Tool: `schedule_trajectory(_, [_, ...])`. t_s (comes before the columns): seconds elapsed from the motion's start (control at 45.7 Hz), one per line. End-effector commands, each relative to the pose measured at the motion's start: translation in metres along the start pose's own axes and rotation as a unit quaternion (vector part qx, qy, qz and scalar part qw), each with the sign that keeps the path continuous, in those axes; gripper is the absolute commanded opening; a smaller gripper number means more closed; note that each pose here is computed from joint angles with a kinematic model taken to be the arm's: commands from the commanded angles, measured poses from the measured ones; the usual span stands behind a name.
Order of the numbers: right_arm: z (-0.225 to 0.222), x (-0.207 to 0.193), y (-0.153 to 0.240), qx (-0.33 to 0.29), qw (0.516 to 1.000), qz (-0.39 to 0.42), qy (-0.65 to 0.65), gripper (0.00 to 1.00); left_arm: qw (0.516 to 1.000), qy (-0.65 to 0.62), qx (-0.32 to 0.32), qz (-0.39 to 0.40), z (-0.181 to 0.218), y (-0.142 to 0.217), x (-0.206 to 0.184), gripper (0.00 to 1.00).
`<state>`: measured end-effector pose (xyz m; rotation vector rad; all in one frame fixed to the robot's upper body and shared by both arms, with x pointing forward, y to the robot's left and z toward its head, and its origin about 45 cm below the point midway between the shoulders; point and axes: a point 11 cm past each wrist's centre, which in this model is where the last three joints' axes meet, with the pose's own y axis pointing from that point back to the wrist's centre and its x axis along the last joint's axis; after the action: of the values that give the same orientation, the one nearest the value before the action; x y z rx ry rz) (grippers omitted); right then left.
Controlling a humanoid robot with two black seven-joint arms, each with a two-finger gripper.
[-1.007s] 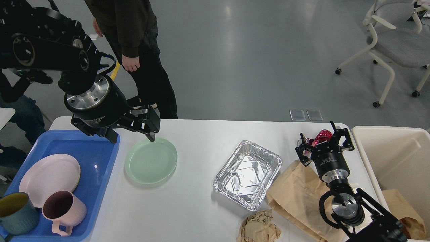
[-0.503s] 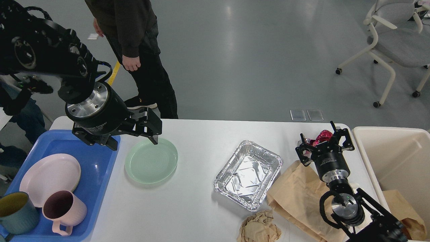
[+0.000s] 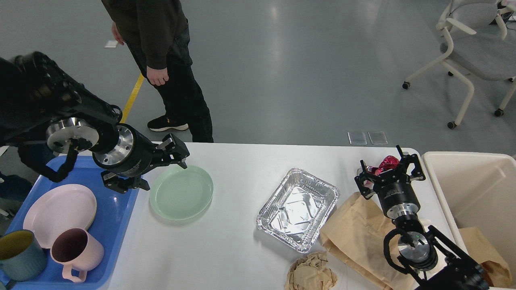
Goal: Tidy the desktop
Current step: 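Move the left gripper to the rim of the pale green plate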
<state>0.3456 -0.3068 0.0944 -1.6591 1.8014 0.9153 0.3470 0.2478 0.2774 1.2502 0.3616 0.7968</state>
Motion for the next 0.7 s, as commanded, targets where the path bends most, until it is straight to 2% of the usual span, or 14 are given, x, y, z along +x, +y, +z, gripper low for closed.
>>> schedule_trajectory(0.0, [0.000,0.000,0.000,0.000,1.000,0.000,0.000,1.00,0.996,0.076,0.028,0.033,-0.017,-0.034,0.002,0.89])
schedule_trajectory(0.153, [0.000,0.000,0.000,0.000,1.000,0.000,0.000,1.00,0.983,0.155,0.055,0.083,-0.044,-0.079,0.008,0.90])
schedule_trajectory(0.263, [0.000,0.000,0.000,0.000,1.000,0.000,0.000,1.00,0.976,0.198,0.063,0.065,-0.066,-0.111,0.002,0.90])
schedule_trajectory(0.46, [0.000,0.000,0.000,0.000,1.000,0.000,0.000,1.00,0.969,0.240,0.032,0.049,-0.082,-0.158,0.002,0.90])
schedule_trajectory(0.678, [0.000,0.000,0.000,0.000,1.000,0.000,-0.001,1.00,0.971,0.230,0.024,0.056,-0.090,-0.168,0.006,0.88])
